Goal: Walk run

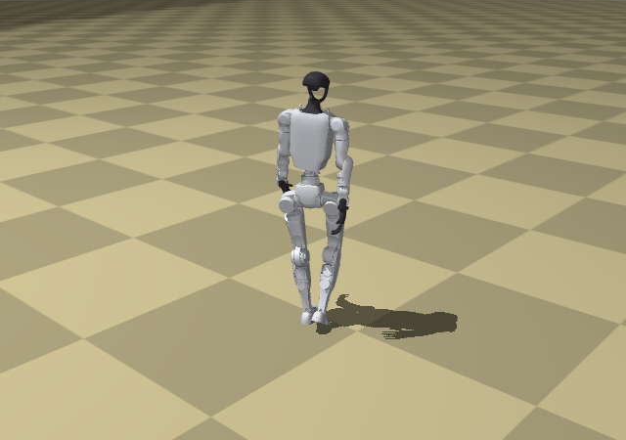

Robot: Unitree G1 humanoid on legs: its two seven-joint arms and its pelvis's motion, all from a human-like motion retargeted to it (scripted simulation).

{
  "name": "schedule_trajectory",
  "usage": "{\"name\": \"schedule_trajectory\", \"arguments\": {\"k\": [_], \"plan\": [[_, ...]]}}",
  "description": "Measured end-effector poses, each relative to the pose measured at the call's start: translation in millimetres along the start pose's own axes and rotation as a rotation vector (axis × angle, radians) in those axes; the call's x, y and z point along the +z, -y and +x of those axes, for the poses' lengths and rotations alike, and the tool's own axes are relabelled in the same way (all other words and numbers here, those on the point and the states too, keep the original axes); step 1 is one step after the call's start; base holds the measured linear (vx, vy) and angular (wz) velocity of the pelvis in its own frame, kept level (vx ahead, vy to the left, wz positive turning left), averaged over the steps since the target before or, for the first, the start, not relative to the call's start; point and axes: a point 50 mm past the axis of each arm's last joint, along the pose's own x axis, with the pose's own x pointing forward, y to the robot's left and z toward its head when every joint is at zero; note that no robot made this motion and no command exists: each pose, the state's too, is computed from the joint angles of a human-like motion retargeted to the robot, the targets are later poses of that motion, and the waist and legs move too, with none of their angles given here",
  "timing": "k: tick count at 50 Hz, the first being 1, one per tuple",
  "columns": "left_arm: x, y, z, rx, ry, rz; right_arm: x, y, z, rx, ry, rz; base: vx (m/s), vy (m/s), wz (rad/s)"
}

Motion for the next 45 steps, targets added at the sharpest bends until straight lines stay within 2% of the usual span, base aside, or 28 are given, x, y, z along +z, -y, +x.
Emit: {"name": "schedule_trajectory", "arguments": {"k": [7,12,15,18,23,27,31,36,40,45], "plan": [[90.0,22.7,13.3,-0.148,0.211,0.251,-37.0,-26.8,-2.1,0.112,-0.138,0.052,0.70,-0.17,1.75],[92.1,9.6,9.1,-0.083,0.212,0.353,-37.4,-24.5,-2.4,0.117,-0.155,0.011,0.74,-0.37,0.55],[58.3,-0.6,6.4,-0.017,0.119,0.340,-30.5,-8.9,-2.7,0.069,-0.151,-0.012,0.77,-0.07,0.83],[-2.9,-15.9,-6.2,0.021,-0.097,0.297,-24.5,4.0,-3.1,0.013,-0.141,0.010,0.92,-0.28,1.47],[-106.7,-34.6,-55.0,0.103,-0.547,0.272,-4.0,21.8,-4.1,-0.033,-0.084,0.136,0.87,-0.33,1.04],[-151.3,-40.7,-90.4,0.103,-0.737,0.296,32.8,41.0,-6.7,-0.048,0.018,0.163,0.61,-0.27,0.75],[-177.1,-37.8,-110.8,0.022,-0.796,0.334,74.0,68.6,-14.9,-0.135,0.162,0.097,0.70,-0.27,0.36],[-190.0,-44.1,-126.7,0.065,-0.798,0.319,113.6,105.4,-33.8,-0.266,0.324,-0.022,0.56,-0.21,0.40],[-199.3,-42.5,-135.6,0.138,-0.811,0.175,129.5,133.0,-50.6,-0.387,0.383,-0.074,0.61,-0.18,0.70],[-208.9,-29.2,-139.2,0.168,-0.784,-0.053,138.0,145.0,-59.5,-0.430,0.399,-0.095,0.68,-0.17,0.56]]}}
